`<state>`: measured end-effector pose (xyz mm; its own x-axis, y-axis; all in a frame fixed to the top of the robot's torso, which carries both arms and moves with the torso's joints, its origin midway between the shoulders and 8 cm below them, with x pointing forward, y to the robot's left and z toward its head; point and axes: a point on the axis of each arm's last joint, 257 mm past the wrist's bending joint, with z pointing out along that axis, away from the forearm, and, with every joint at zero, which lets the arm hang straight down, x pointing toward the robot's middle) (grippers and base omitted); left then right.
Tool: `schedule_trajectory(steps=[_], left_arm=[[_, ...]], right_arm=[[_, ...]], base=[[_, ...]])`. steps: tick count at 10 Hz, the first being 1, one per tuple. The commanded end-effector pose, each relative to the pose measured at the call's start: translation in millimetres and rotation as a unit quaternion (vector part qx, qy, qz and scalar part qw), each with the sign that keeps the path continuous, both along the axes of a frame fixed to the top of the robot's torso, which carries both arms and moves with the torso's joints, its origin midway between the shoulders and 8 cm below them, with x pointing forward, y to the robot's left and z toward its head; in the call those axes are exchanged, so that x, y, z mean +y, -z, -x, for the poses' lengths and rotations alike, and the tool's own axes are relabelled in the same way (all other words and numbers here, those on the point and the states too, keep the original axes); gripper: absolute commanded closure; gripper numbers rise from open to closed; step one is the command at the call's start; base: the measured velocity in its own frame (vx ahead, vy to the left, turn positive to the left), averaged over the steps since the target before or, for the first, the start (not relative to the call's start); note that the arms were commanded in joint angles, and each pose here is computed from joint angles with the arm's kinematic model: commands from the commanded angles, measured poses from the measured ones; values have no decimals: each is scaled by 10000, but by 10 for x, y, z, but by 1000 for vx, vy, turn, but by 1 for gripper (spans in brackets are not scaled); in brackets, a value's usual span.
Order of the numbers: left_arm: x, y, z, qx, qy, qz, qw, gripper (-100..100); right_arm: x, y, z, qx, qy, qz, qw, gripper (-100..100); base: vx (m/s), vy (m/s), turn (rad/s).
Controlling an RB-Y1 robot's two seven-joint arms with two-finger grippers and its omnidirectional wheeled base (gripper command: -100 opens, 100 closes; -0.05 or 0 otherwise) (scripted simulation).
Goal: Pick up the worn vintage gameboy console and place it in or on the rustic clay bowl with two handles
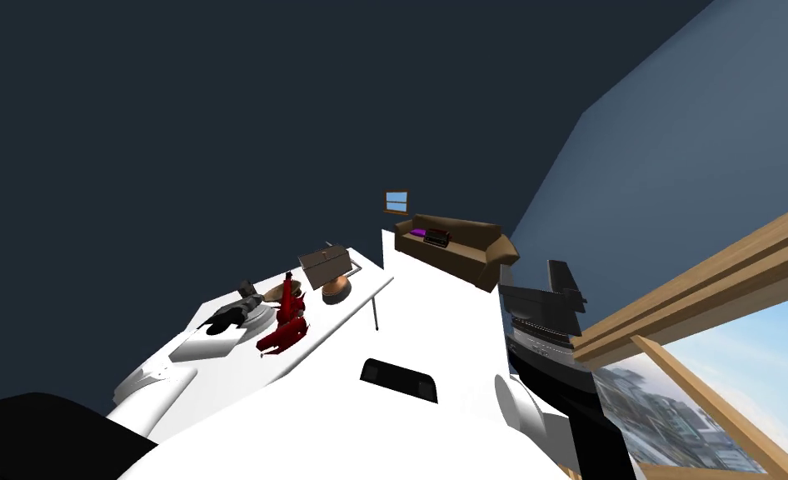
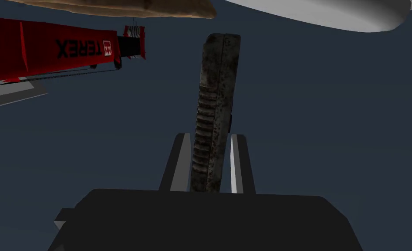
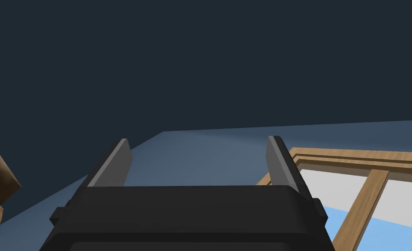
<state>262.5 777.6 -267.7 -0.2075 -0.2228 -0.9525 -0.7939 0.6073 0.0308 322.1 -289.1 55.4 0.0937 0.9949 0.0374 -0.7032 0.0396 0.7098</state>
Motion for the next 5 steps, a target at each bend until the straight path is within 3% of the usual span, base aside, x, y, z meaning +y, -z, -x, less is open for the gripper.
schedule_trajectory(steps=[1,2,3,5], left_arm=[[-46,51,-2,-38,-58,143,9999,100],[-23,35,9,-12,-37,82,10000,100],[-30,36,-1,-24,-39,97,9999,-100],[-31,33,-5,-27,-34,94,9999,-100]], right_arm=[[0,0,0,0,0,0,10000,0],[0,0,0,0,0,0,10000,0],[0,0,0,-1,0,0,10000,0],[0,0,0,-1,0,-1,10000,0]], base=[[220,30,-138],[100,16,-43],[21,3,-4],[5,1,0]])
